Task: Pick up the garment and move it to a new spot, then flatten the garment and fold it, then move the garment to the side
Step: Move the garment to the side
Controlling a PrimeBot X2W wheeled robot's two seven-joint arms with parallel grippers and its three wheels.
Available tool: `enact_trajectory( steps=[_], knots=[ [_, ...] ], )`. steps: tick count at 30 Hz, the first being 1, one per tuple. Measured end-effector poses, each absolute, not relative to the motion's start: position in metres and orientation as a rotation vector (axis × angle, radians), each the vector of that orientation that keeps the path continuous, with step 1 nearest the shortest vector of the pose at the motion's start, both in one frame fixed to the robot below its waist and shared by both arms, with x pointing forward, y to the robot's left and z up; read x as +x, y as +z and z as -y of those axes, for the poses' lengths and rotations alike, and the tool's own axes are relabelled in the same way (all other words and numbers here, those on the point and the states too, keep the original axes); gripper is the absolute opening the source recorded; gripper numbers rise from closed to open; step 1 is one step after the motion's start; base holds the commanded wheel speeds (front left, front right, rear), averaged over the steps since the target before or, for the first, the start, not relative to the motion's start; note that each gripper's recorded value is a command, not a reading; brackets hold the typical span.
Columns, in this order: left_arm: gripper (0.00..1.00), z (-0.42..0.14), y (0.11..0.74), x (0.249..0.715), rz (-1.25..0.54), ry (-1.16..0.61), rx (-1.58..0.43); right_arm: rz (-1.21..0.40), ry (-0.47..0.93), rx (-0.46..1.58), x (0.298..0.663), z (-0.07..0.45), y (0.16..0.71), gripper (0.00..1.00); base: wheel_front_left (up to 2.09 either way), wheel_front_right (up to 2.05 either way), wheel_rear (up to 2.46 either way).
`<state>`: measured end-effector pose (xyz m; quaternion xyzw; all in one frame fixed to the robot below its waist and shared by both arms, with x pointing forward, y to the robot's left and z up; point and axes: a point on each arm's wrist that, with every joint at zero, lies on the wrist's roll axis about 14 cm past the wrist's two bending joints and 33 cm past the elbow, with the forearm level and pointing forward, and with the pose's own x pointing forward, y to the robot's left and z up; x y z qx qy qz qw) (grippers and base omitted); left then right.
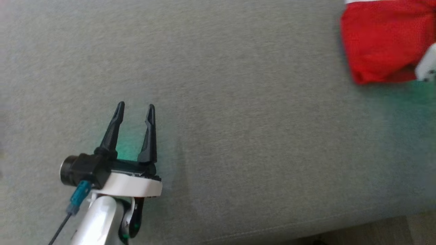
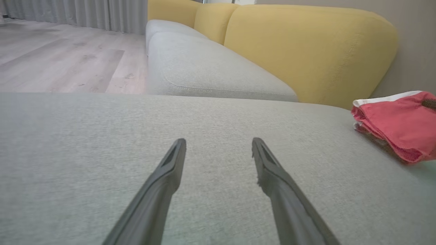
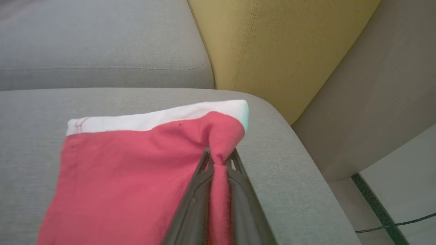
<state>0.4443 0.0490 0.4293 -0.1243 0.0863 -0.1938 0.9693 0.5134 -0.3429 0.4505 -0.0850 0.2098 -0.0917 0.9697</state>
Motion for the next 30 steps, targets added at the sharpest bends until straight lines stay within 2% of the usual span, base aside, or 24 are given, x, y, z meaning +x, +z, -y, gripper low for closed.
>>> enact_trajectory(
  steps=[5, 6, 9, 10, 18, 25, 30],
  knots=[
    [1.00, -0.074, 0.425, 0.445, -0.183, -0.324, -0.230, -0.460, -0.214, -0.231, 0.525, 0.366, 0.441, 0.00, 0.00, 0.00, 0.00],
    [1.00, -0.077, 0.424, 0.445, -0.186, -0.315, -0.228, -0.462, -0.216, -0.245, 0.528, 0.369, 0.439, 0.15, 0.00, 0.00, 0.00],
    [1.00, -0.084, 0.418, 0.445, -0.198, -0.297, -0.226, -0.448, -0.215, -0.284, 0.539, 0.373, 0.439, 0.91, 0.00, 0.00, 0.00],
    [1.00, -0.085, 0.417, 0.444, -0.202, -0.292, -0.225, -0.437, -0.211, -0.297, 0.543, 0.373, 0.440, 1.00, 0.00, 0.00, 0.00],
    [1.00, -0.088, 0.419, 0.443, -0.197, -0.285, -0.222, -0.383, -0.209, -0.310, 0.546, 0.369, 0.444, 1.00, 0.00, 0.00, 0.00],
    [1.00, -0.086, 0.439, 0.441, -0.145, -0.289, -0.231, -0.271, -0.101, -0.305, 0.558, 0.318, 0.473, 1.00, 0.00, 0.00, 0.00],
    [1.00, -0.090, 0.461, 0.432, -0.093, -0.268, -0.252, -0.132, 0.004, -0.278, 0.561, 0.266, 0.520, 1.00, 0.00, 0.00, 0.00]
  ],
)
